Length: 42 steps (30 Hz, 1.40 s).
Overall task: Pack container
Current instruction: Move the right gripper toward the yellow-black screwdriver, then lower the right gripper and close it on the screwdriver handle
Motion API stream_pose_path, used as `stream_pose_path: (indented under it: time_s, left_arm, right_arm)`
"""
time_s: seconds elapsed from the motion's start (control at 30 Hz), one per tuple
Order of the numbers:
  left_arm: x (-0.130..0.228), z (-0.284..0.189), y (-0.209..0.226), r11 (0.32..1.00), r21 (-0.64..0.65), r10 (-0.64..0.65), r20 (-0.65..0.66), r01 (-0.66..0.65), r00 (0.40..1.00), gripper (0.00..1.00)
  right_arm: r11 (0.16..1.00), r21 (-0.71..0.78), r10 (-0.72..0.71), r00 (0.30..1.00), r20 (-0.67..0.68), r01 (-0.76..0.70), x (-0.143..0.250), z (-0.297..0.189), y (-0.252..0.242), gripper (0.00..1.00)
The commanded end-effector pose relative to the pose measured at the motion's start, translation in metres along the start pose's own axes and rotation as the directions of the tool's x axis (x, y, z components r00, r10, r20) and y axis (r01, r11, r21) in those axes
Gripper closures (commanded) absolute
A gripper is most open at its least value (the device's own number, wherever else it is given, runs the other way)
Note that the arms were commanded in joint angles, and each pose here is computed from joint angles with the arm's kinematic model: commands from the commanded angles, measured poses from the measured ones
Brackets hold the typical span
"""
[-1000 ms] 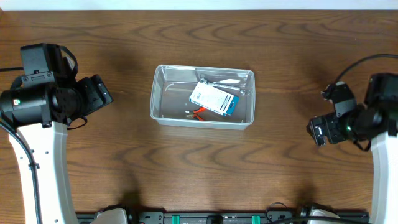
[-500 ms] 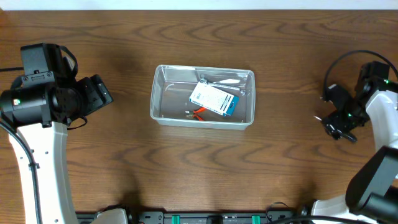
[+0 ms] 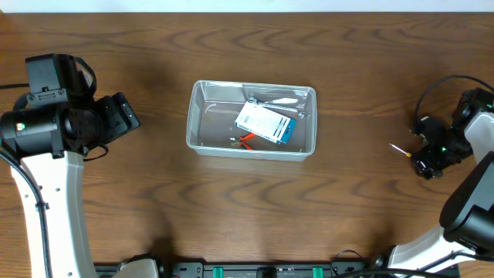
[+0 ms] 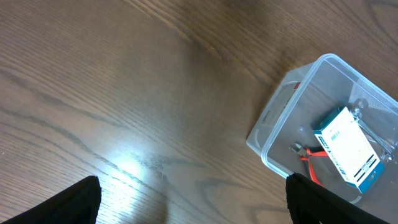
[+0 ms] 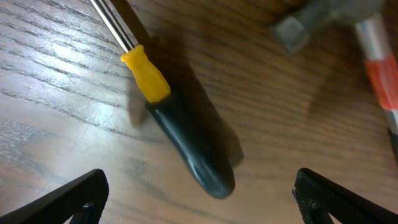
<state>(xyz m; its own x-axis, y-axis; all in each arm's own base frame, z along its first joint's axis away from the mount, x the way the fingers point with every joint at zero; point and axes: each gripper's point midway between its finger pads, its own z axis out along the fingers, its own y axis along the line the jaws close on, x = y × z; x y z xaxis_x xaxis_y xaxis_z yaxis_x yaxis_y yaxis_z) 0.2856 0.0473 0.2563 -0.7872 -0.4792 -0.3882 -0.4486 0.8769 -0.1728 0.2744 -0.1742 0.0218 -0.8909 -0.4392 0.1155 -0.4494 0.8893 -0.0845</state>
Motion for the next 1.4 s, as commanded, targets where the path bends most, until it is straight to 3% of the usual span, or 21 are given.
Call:
stream_pose_path:
  time_s: [0.0, 0.27, 0.5, 0.57, 0.77, 0.97, 1.13, 1.27, 1.37]
  left_arm:
    - [-0.001, 0.000, 0.003, 1.000, -0.013, -0.001, 0.005, 0.001, 1.000, 0.12]
    - [-0.002, 0.000, 0.003, 1.000, -0.012, -0.001, 0.007, 0.001, 1.000, 0.12]
    - [-0.002, 0.000, 0.003, 1.000, -0.012, -0.001, 0.007, 0.001, 1.000, 0.12]
    - [-0.002, 0.000, 0.003, 1.000, -0.012, -0.001, 0.007, 0.001, 1.000, 0.12]
    - [-0.002, 0.000, 0.003, 1.000, -0.012, -0.001, 0.007, 0.001, 1.000, 0.12]
    - [-0.002, 0.000, 0.003, 1.000, -0.012, -0.001, 0.007, 0.001, 1.000, 0.12]
    - [-0.002, 0.000, 0.003, 1.000, -0.012, -0.001, 0.007, 0.001, 1.000, 0.12]
    - [-0.002, 0.000, 0.003, 1.000, -0.012, -0.001, 0.007, 0.001, 1.000, 0.12]
    - [-0.002, 0.000, 0.003, 1.000, -0.012, -0.001, 0.007, 0.001, 1.000, 0.12]
  right_arm:
    - [0.999, -0.038, -0.032, 0.999, 0.009, 0.033, -0.002, 0.010, 0.004, 0.03]
    - [0.997, -0.073, -0.038, 0.999, 0.018, 0.040, -0.010, 0.030, 0.006, 0.04]
    - [0.993, -0.109, -0.038, 0.999, 0.036, 0.042, -0.015, 0.040, 0.011, 0.12]
    - [0.994, -0.104, -0.037, 0.998, 0.042, 0.041, -0.017, 0.040, 0.010, 0.17]
    - [0.994, -0.101, -0.036, 0.998, 0.044, 0.041, -0.017, 0.040, 0.010, 0.45]
    - [0.993, -0.108, -0.035, 0.998, 0.054, 0.041, -0.019, 0.039, 0.011, 0.51]
    - [0.993, -0.112, -0.035, 0.998, 0.055, 0.041, -0.019, 0.039, 0.012, 0.73]
    - [0.993, -0.113, -0.024, 0.998, 0.054, 0.030, -0.019, 0.039, 0.012, 0.75]
    - [0.993, -0.113, -0.029, 0.998, 0.053, 0.035, -0.020, 0.039, 0.013, 0.83]
